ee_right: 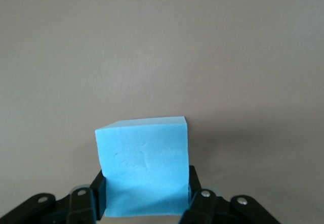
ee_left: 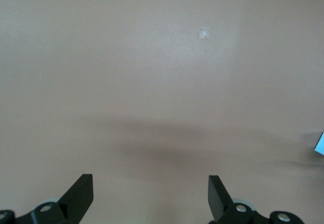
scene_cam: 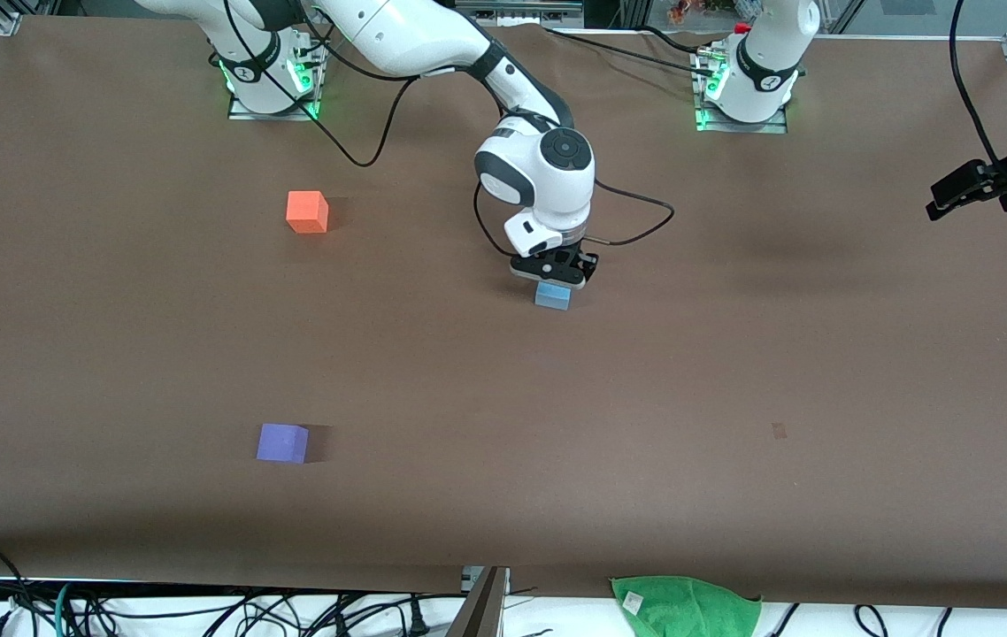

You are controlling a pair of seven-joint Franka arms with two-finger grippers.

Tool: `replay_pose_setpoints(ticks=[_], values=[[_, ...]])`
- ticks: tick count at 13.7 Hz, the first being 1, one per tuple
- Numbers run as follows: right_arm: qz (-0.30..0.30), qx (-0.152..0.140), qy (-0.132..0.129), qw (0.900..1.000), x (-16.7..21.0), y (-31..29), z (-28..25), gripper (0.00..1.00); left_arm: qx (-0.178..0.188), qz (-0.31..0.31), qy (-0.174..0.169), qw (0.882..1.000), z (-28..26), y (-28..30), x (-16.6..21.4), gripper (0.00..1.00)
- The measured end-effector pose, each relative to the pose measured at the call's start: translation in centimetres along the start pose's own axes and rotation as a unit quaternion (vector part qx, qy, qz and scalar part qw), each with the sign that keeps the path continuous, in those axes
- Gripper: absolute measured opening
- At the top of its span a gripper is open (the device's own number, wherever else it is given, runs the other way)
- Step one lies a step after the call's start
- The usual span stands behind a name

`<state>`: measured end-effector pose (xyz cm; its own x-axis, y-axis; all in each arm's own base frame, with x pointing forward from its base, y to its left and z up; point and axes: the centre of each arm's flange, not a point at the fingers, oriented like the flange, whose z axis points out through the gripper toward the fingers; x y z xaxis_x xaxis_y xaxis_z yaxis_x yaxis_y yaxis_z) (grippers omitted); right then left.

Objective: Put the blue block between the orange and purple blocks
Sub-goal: 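Carry the cube with the right gripper between the orange and purple cubes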

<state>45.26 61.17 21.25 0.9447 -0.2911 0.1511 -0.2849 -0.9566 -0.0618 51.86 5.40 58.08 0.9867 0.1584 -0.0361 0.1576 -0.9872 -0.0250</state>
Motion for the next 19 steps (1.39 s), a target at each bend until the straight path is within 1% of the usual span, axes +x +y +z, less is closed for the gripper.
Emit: replay_pose_setpoints(ticks=[2, 3, 4, 6, 7, 8, 10, 12, 13, 15, 19], values=[[-0.013, -0.035, 0.008, 0.999, 3.7, 1.4, -1.4, 0.62, 0.0, 0.0, 0.0, 1.0, 0.0, 0.0, 0.0, 1.0], [-0.028, -0.054, -0.001, 0.998, 6.6, 2.8, -2.9, 0.62, 0.0, 0.0, -0.001, 1.0, 0.1, 0.0, 0.0, 1.0], [-0.046, -0.072, -0.018, 0.996, 9.7, 4.6, -4.7, 0.62, 0.0, 0.0, -0.001, 1.0, 0.1, 0.0, 0.1, 1.0], [-0.083, -0.106, -0.06, 0.989, 16.4, 9.7, -8.5, 0.62, 0.0, 0.0, -0.002, 1.0, 0.2, 0.0, 0.1, 1.0], [-0.1, -0.114, -0.077, 0.985, 19.6, 12.6, -10.1, 0.62, 0.0, 0.0, -0.002, 1.0, 0.2, 0.0, 0.1, 1.0], [-0.115, -0.116, -0.09, 0.982, 22.5, 15.8, -11.2, 0.62, 0.0, 0.0, -0.002, 1.0, 0.2, 0.0, 0.1, 1.0], [-0.141, -0.112, -0.121, 0.976, 27.0, 22.5, -11.7, 0.62, 0.0, 0.0, -0.002, 1.0, 0.2, 0.0, 0.1, 1.0], [-0.157, -0.093, -0.152, 0.971, 30.3, 29.4, -10.8, 0.62, 0.0, 0.0, -0.002, 1.0, 0.3, 0.0, 0.1, 1.0], [-0.156, -0.083, -0.157, 0.972, 31.4, 32.4, -10.3, 0.62, 0.0, 0.0, -0.003, 1.0, 0.3, 0.0, 0.1, 1.0], [-0.148, -0.072, -0.15, 0.975, 31.5, 36.2, -8.9, 0.58, 0.0, 0.0, -0.004, 1.0, 0.4, 0.0, 0.2, 1.0], [-0.141, -0.06, -0.13, 0.98, 27.7, 39.5, -5.0, 0.57, 0.0, 0.0, -0.005, 1.0, 0.5, 0.0, 0.2, 1.0]])
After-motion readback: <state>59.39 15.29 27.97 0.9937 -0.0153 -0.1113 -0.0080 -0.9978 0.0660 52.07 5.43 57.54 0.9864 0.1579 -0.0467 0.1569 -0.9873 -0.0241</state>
